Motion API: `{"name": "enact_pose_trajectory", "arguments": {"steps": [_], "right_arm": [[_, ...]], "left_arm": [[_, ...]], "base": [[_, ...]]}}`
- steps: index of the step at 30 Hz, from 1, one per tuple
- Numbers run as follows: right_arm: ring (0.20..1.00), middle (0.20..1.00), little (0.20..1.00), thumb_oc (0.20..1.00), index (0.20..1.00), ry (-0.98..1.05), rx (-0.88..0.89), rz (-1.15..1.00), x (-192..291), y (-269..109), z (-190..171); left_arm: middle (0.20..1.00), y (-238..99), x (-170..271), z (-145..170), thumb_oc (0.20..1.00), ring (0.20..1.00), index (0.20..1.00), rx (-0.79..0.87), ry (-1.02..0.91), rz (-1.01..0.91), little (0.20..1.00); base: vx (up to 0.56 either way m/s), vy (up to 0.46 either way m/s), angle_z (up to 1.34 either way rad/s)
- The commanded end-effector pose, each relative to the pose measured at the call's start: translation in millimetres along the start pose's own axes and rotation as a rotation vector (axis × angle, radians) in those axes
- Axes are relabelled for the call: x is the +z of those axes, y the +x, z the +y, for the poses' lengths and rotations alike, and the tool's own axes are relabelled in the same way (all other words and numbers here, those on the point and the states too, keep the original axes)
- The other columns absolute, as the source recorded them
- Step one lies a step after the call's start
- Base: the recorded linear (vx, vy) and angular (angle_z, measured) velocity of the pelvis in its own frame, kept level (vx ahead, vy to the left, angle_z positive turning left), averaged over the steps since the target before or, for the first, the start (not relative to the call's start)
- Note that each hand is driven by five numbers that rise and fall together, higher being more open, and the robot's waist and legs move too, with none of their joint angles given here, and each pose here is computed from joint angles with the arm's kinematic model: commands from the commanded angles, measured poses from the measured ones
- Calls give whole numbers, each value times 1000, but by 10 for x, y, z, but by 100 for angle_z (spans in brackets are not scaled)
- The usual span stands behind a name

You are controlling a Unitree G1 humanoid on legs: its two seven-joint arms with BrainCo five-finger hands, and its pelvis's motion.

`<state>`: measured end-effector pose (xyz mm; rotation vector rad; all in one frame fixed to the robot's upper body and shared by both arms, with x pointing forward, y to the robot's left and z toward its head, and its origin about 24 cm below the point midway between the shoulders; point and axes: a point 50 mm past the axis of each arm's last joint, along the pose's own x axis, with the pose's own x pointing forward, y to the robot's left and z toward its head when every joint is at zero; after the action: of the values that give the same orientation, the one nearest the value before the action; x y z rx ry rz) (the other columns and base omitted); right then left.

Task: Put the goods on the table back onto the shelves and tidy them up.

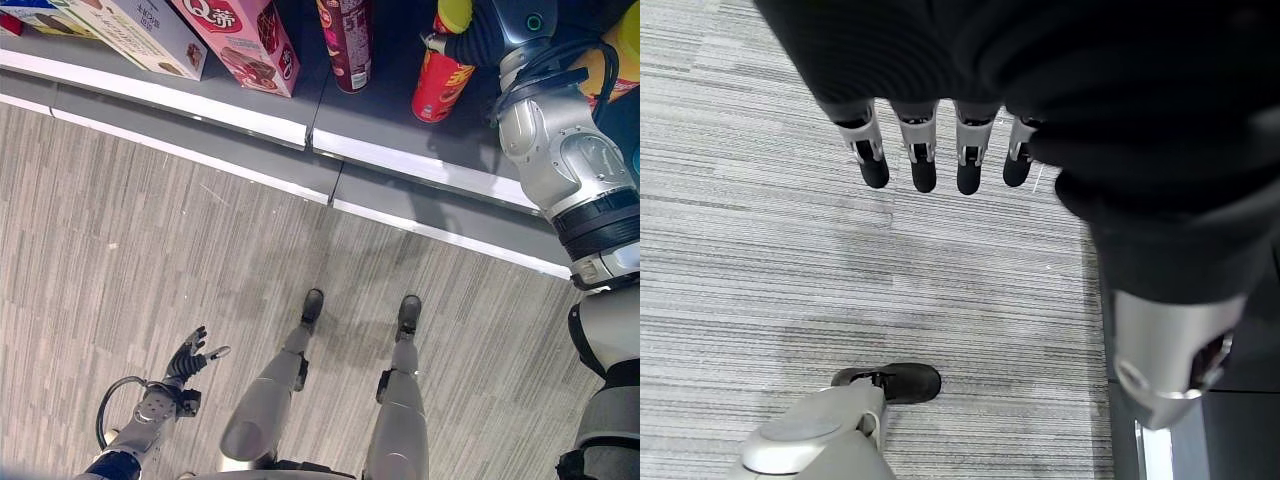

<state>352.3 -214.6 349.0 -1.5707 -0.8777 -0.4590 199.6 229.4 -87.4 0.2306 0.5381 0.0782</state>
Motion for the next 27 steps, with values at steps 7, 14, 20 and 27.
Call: {"name": "enact_pose_trajectory", "arguments": {"steps": [7,14,20,27], "right_arm": [[200,200,200,200,200,-61,-108,-7,-33,201,-275],[1000,1000,1000,1000,1000,-49,-108,-12,-5,191,-250],[1000,1000,1000,1000,1000,-44,-117,-18,8,187,-261],[1000,1000,1000,1000,1000,-30,-193,-47,55,158,-377]], "left_arm": [[1000,34,47,72,1000,1000,1000,36,5,-17,1000],[1000,34,36,55,1000,1000,1000,34,0,-11,1000],[1000,33,22,48,1000,1000,1000,31,11,-4,1000],[1000,37,25,47,1000,1000,1000,29,35,-3,1000]], "base": [[0,0,0],[0,0,0],[0,0,0],[0,0,0]]}}
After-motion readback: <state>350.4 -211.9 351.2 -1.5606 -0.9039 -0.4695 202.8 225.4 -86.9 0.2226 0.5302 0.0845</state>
